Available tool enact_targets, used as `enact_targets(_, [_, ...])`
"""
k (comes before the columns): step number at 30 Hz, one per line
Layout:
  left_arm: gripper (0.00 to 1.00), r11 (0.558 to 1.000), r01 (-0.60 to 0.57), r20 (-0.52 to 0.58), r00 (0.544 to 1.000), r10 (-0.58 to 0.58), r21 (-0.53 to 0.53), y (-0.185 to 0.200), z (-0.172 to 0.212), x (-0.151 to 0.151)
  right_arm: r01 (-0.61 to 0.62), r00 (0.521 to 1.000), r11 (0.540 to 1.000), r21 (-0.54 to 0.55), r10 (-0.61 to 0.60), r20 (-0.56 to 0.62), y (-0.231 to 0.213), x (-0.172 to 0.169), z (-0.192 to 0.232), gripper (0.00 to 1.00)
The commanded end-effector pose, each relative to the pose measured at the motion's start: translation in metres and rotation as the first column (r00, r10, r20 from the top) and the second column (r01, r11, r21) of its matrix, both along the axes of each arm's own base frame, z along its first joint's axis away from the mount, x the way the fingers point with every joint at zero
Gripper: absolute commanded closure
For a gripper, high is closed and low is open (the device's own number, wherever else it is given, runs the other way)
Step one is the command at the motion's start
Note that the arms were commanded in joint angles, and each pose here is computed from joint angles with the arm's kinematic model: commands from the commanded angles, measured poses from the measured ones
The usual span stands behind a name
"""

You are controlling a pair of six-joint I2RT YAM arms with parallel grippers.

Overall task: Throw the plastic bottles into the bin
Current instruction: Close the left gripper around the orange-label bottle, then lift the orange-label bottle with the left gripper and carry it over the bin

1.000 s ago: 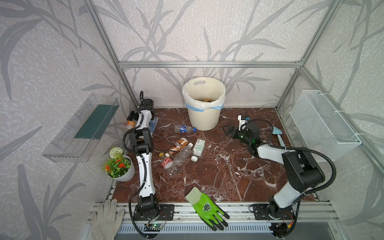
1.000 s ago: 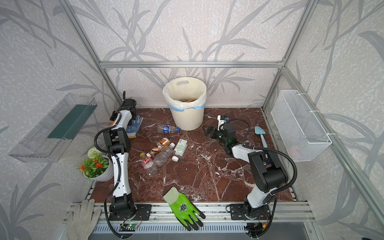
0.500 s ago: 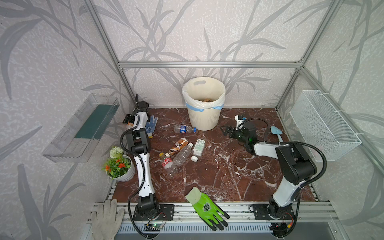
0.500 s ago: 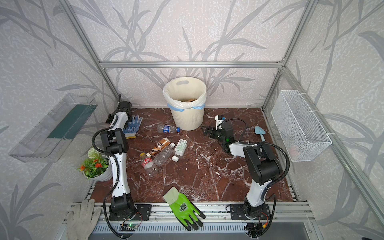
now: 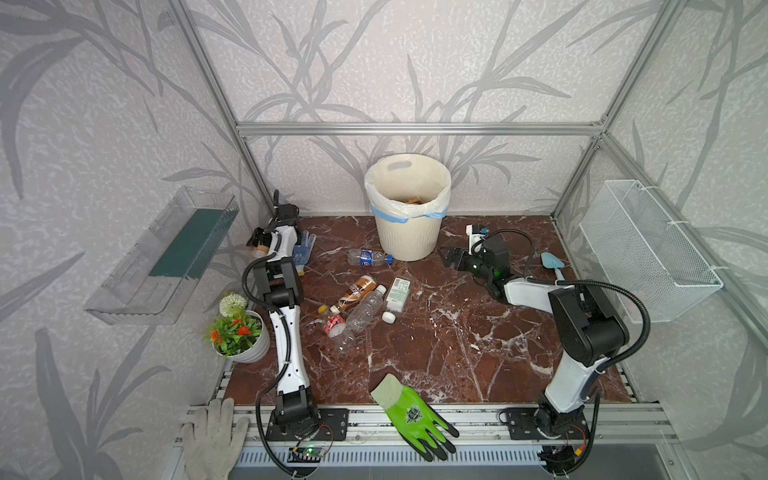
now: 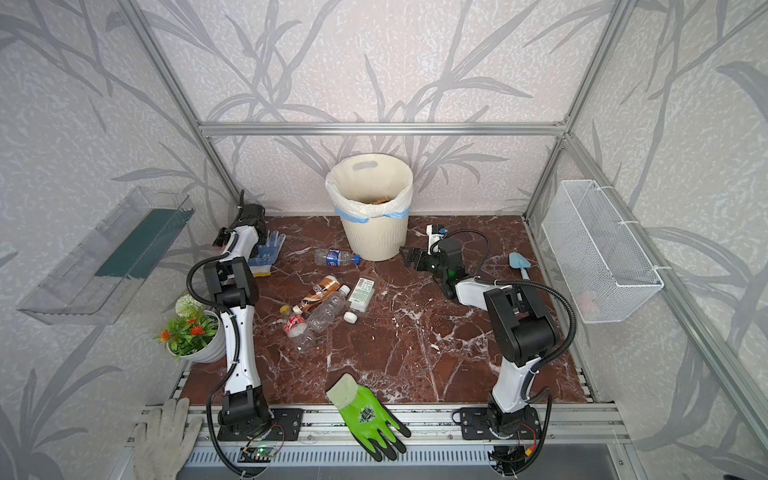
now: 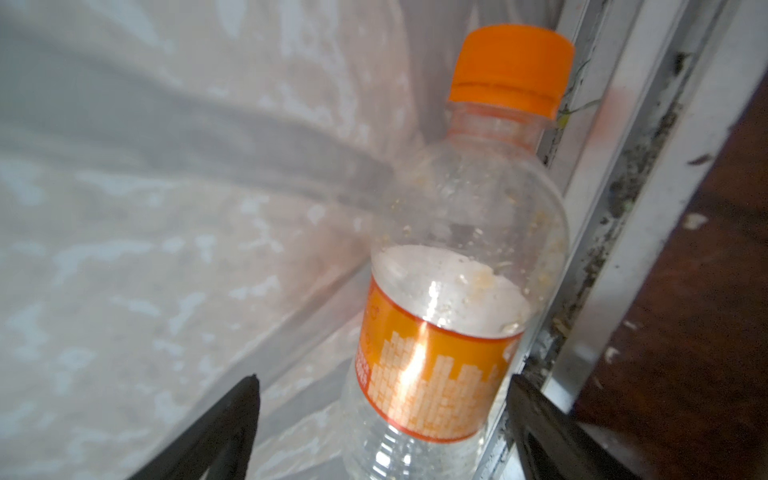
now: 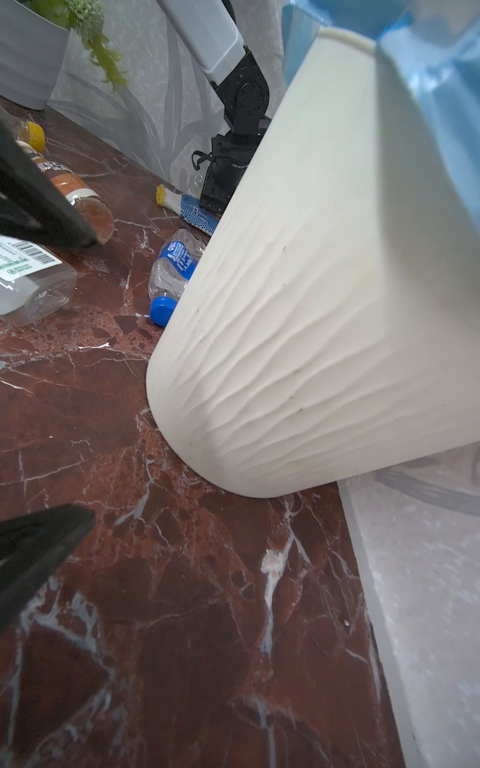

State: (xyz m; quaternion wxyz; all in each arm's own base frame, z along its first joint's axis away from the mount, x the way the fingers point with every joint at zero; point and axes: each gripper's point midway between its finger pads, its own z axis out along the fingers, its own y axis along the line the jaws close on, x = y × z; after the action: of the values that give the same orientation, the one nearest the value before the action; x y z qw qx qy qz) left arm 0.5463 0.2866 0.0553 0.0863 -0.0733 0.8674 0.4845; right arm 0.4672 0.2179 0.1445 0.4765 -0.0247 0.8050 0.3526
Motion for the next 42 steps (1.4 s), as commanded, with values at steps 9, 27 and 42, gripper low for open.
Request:
enact_targets(9, [0.11,0.997,-0.044,-0.03,0.998,0.046,0.06,0.026,-0.012,-0.007,-0.041,0.999,0.999,-0.023,0.041,-0.017,0.017,0.011,-0.013,0.05])
enact_targets(27, [0.39,1.0,0.015,-0.065,0.998,-0.016,-0.01,0.005,-0.031,-0.001,-0.031,0.999,0.999,-0.02,0.03,-0.025,0.018,0.019,-0.018,0.07])
enact_targets(42, [0.53,0.985,0.0,0.147,0.989,0.026,-0.171,-0.036,0.042,-0.003,-0.025,1.0,0.998,-0.061,0.026,0.017,0.009,0.005,-0.004,0.08])
